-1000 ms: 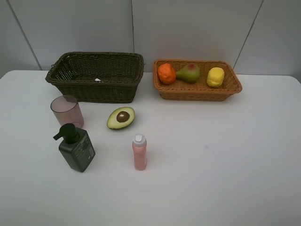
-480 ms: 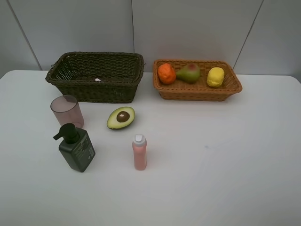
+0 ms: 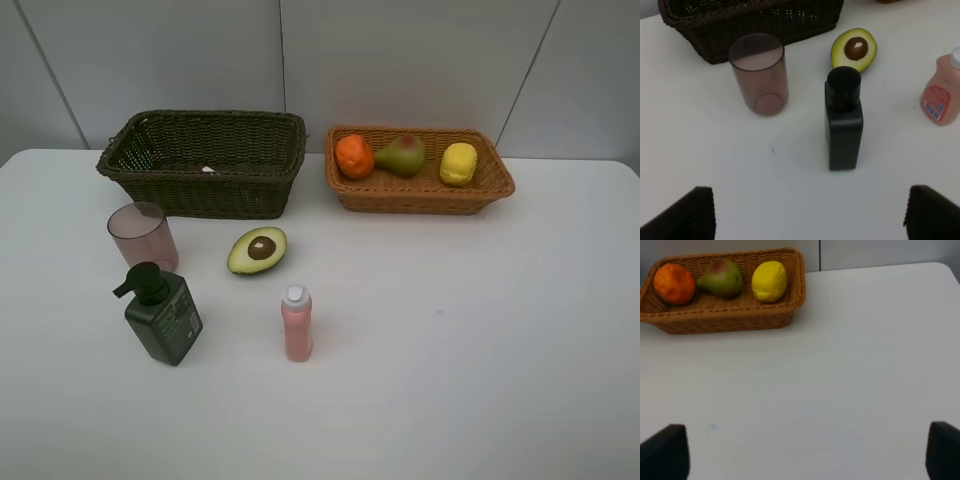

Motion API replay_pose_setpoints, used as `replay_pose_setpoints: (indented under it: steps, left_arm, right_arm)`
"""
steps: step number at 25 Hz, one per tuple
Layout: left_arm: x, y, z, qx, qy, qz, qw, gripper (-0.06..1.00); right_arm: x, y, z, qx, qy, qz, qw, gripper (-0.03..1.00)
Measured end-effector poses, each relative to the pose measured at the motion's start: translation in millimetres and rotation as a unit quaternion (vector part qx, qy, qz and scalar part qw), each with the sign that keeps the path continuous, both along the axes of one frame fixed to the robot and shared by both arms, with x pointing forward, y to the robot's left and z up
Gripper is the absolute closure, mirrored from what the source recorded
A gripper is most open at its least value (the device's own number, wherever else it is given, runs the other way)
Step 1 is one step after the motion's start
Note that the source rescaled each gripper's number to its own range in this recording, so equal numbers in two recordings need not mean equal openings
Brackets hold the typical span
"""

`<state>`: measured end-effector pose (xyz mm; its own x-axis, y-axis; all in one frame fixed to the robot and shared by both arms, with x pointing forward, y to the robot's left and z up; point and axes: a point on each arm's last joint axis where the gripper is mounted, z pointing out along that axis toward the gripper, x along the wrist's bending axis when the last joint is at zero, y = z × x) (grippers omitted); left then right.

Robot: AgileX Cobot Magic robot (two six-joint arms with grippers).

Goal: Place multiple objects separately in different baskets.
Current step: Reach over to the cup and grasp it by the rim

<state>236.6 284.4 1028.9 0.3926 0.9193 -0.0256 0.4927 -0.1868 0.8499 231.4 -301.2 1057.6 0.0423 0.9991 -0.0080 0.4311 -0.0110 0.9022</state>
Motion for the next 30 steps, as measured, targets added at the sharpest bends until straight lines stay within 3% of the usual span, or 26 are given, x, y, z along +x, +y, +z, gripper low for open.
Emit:
replay_pose_setpoints:
  steps: [30]
  left_arm:
    - [-0.1,0.1,0.0,0.0,0.0,0.0,1.0,-0.06]
  right_arm:
    - [0.1,0.0,0.2,0.002,-0.001,-0.001,1.0,-0.03]
